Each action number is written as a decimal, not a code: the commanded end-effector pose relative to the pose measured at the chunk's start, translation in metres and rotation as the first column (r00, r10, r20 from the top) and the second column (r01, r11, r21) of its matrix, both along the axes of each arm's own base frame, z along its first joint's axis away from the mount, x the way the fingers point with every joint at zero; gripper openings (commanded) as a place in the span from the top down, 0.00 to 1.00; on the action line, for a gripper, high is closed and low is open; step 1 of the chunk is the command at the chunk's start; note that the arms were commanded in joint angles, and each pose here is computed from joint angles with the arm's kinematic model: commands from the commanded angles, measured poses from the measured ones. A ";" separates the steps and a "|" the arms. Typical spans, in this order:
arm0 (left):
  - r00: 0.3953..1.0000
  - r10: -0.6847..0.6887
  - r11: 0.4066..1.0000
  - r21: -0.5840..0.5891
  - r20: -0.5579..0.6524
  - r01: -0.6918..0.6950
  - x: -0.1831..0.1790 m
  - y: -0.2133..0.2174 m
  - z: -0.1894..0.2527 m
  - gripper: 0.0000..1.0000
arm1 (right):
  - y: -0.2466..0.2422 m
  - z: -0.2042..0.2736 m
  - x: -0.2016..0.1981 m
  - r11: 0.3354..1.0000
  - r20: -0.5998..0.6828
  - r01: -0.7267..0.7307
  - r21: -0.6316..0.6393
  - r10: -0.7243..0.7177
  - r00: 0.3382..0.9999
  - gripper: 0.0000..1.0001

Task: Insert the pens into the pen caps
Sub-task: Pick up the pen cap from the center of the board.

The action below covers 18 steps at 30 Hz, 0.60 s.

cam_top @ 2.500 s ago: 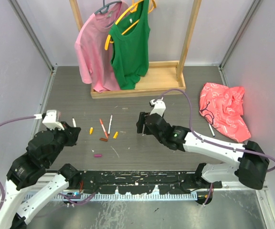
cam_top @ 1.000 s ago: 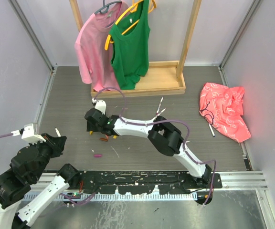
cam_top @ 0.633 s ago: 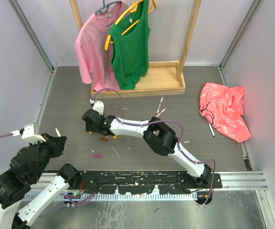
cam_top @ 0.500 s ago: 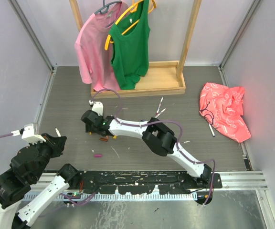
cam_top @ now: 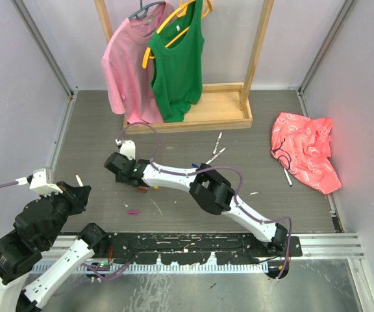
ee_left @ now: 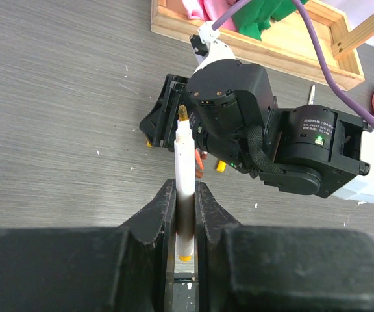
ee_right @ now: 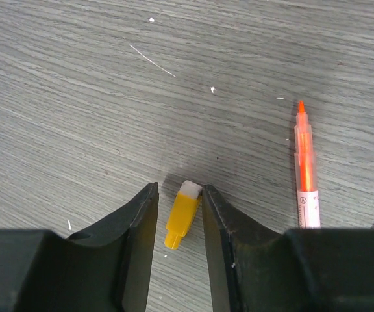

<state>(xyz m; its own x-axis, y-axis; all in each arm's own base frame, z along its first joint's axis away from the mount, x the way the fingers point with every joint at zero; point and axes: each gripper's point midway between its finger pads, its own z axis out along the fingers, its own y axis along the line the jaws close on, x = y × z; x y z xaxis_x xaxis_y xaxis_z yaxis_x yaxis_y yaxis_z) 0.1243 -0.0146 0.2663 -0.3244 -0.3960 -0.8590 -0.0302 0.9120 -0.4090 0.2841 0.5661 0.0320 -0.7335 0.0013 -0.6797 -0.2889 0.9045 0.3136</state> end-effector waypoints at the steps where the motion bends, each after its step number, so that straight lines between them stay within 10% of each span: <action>1: 0.999 0.005 1.000 -0.026 0.037 -0.004 0.002 -0.001 0.010 1.00 | -0.015 -0.012 -0.003 0.993 0.020 0.013 -0.116 -0.011 1.000 0.62; 18: 0.999 0.015 1.000 -0.014 0.030 -0.015 0.005 0.000 0.008 1.00 | -0.041 -0.039 -0.016 0.942 0.011 -0.093 -0.324 0.102 0.995 0.65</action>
<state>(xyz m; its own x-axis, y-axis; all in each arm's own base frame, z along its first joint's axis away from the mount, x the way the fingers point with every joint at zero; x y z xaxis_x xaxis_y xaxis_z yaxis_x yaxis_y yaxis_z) 0.1245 -0.0146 0.2657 -0.3253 -0.3939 -0.8597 -0.0305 0.9130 -0.4068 0.2793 0.5520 0.0273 -0.6823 -0.1457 -0.7164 -0.3513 0.9247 0.1465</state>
